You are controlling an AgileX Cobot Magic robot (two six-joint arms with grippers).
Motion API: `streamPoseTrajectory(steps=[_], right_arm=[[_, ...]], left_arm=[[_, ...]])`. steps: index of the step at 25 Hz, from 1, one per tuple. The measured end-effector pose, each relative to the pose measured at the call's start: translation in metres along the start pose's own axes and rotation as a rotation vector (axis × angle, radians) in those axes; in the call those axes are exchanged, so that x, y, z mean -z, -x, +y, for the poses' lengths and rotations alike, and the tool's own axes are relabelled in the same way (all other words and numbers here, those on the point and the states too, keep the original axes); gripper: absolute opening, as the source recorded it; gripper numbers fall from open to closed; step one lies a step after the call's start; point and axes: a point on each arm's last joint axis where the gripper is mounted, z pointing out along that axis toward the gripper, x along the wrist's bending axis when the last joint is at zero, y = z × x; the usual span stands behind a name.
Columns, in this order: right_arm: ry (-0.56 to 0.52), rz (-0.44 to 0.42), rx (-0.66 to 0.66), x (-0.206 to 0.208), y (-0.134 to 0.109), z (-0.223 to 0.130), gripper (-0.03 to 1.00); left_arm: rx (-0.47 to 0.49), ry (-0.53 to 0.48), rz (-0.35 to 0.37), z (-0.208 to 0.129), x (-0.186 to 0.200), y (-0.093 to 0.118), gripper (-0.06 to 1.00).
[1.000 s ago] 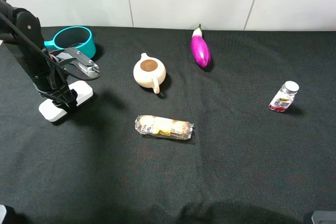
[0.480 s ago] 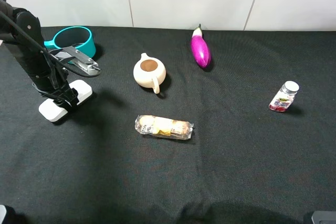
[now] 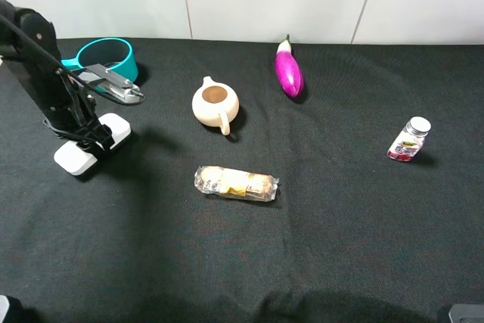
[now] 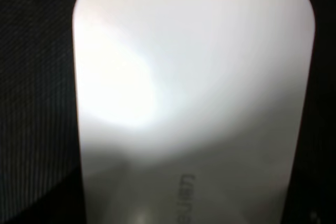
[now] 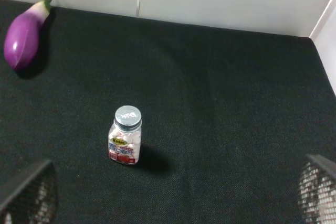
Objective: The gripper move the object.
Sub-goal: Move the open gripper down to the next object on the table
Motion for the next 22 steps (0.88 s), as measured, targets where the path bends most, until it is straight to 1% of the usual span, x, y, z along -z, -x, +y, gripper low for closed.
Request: streamPoseTrajectory(steps=[3,19,22], right_arm=[[0.0,0.0,0.0,0.0,0.0,0.0,0.69],[0.0,0.0,-0.001,0.0,0.0,0.0,0.69],[0.0,0.0,-0.002,0.0,0.0,0.0,0.69]], left_arm=[[0.039,0.005,-0.004,0.003,0.011,0.0,0.67],[0.12,0.04,0.0,0.008,0.06,0.0,0.67],[0.151,0.039,-0.002,0.008,0.07,0.0,0.67]])
